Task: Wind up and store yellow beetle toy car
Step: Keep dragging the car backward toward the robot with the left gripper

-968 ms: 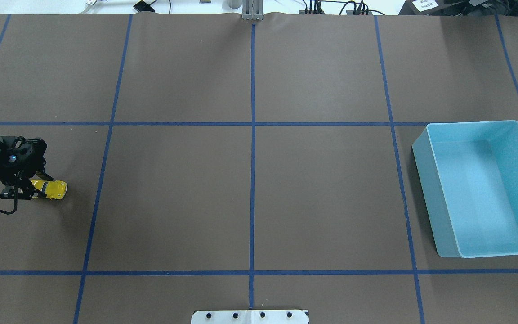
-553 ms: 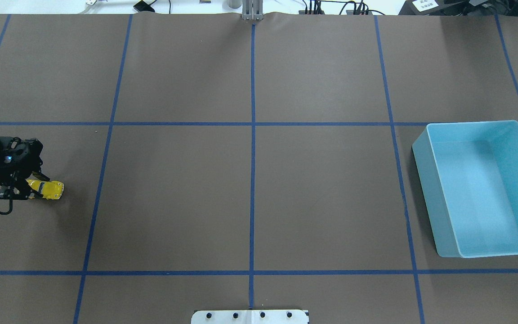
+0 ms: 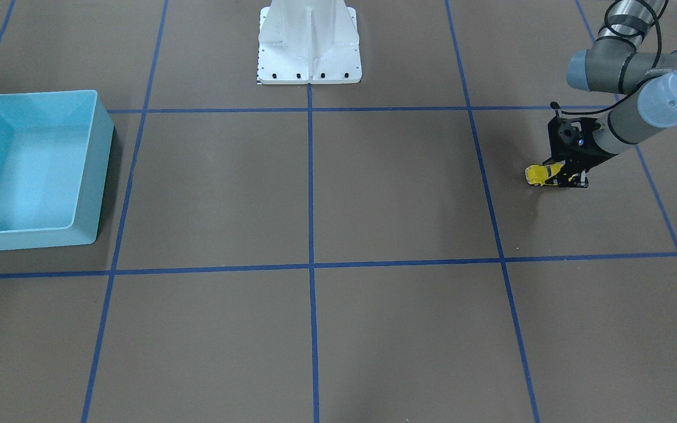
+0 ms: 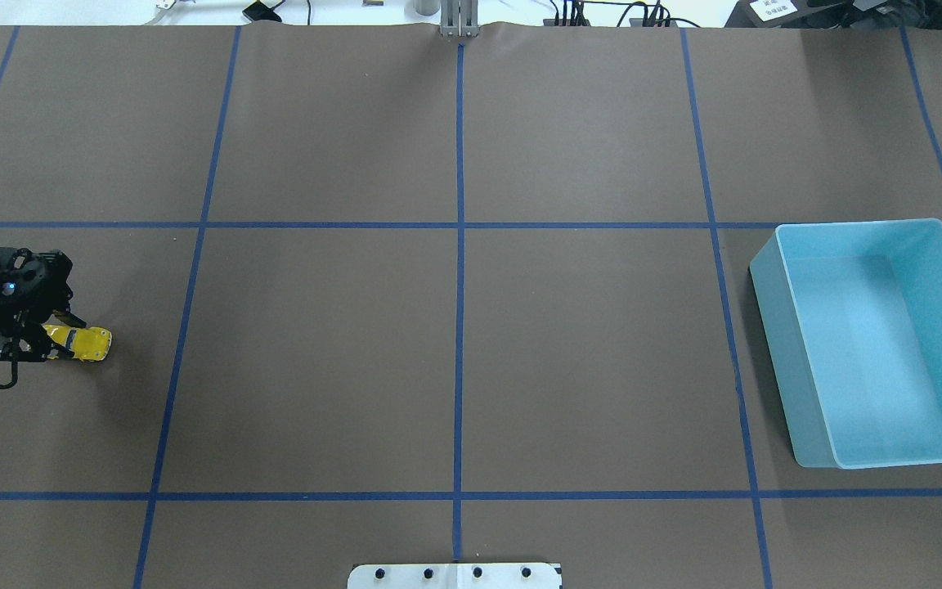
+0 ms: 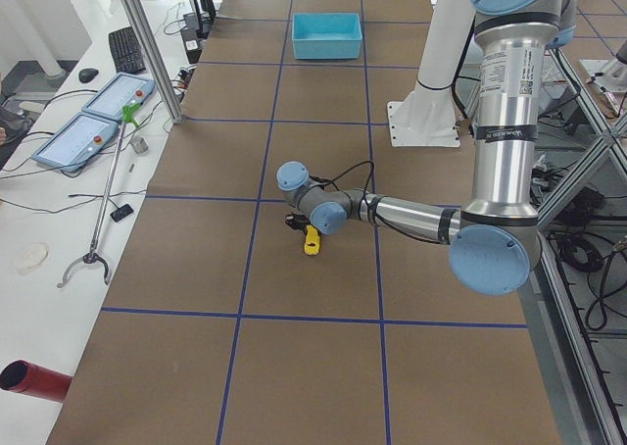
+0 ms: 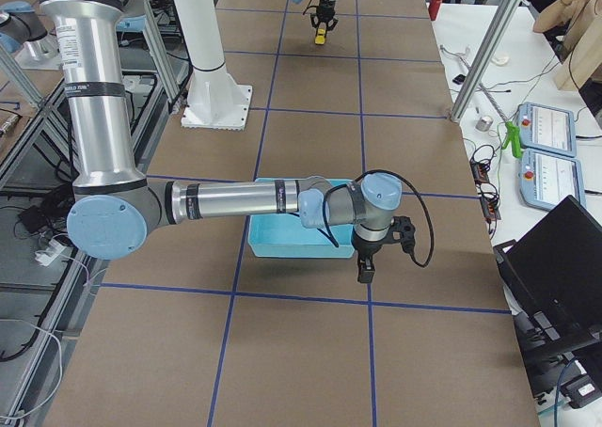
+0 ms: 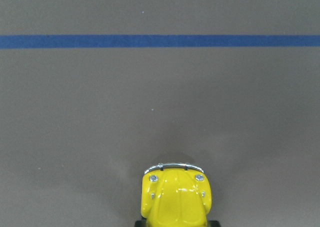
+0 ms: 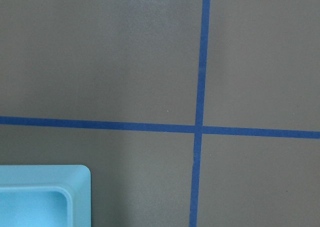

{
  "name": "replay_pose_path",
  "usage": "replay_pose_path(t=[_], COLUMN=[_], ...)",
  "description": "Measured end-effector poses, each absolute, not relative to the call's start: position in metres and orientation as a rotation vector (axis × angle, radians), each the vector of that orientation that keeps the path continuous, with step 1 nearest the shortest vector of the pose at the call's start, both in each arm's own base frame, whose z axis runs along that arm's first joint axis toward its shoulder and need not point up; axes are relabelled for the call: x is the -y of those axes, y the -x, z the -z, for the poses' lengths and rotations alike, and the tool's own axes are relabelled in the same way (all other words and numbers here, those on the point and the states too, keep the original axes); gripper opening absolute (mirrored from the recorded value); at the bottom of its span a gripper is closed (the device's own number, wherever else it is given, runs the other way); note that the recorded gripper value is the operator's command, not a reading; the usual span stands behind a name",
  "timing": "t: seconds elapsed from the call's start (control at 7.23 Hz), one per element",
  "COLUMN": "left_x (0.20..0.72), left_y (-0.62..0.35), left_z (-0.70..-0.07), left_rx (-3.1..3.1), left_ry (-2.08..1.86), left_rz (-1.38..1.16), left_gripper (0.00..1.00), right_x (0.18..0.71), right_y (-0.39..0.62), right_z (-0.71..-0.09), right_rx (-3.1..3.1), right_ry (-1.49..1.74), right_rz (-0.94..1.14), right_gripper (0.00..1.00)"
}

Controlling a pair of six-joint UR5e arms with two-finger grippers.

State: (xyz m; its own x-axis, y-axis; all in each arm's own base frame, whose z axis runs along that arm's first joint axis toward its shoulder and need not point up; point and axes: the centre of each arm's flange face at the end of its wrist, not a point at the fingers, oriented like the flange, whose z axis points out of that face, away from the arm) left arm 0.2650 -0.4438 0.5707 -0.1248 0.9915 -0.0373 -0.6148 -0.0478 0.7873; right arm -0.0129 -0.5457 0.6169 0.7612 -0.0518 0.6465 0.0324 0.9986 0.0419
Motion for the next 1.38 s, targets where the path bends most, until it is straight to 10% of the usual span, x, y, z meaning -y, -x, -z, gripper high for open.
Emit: replay_pose_path(t=[1.38], left_x=[0.449], left_y=[-0.238], left_z=[-0.601], left_rx=[-0.75], left_ry=[-0.655], left_rz=[-1.585], left_gripper=[0.0], right_x=[0.547], right_y=[0.013], right_z=[-0.614], right_rx=[0.706], right_ry=[-0.034], right_rz=[0.048], right_gripper=[1.0])
